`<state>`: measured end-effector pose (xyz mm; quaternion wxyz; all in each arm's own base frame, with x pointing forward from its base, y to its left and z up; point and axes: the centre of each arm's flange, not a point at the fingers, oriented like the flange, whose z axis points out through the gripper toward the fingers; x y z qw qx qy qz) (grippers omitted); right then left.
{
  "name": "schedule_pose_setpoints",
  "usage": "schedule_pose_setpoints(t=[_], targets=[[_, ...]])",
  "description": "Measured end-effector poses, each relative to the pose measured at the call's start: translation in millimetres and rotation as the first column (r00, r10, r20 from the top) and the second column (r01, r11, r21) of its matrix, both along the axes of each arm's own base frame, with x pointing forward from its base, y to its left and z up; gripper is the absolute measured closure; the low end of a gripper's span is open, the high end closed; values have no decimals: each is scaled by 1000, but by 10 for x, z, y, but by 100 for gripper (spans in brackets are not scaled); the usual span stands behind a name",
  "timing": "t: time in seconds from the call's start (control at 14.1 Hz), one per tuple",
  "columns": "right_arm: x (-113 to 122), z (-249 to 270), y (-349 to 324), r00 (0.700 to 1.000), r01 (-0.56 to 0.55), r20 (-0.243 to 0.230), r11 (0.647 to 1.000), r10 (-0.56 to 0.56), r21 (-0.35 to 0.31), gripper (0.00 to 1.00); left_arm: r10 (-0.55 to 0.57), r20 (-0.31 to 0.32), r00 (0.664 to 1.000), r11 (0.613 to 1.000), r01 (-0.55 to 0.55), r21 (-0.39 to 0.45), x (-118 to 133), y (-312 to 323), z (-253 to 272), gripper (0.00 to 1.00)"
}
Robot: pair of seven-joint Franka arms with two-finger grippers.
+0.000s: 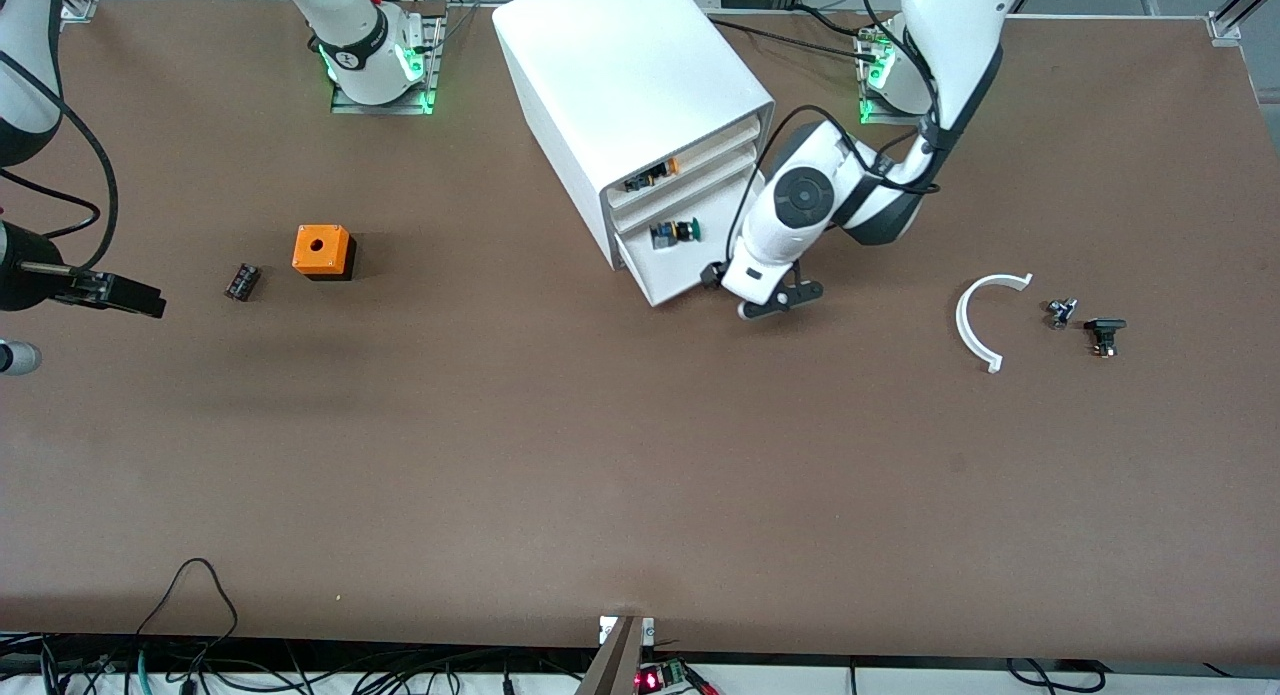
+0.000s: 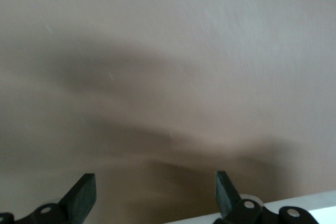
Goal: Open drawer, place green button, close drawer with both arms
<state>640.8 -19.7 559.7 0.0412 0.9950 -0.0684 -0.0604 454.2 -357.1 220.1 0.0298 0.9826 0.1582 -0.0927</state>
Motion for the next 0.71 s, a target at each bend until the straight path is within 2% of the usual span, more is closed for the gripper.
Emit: schedule_pose_setpoints(t=[0.21, 0.43, 0.57, 0.71], targets=[[-229, 37, 10, 1000, -10, -19, 1000, 10, -4, 0, -68, -26, 997, 998, 68, -3, -285, -253, 75, 0], [-281, 80, -10, 993, -114, 13, 993, 114, 7, 0, -129, -50, 990, 992, 129, -3, -544, -464, 151, 0], [-265, 21, -63, 992, -127, 22, 992, 127, 15, 0, -139, -48, 989, 990, 139, -3, -591, -493, 187, 0], [-263, -56, -98, 992, -122, 21, 992, 121, 16, 0, -127, -31, 991, 992, 127, -6, -528, -447, 271, 0]])
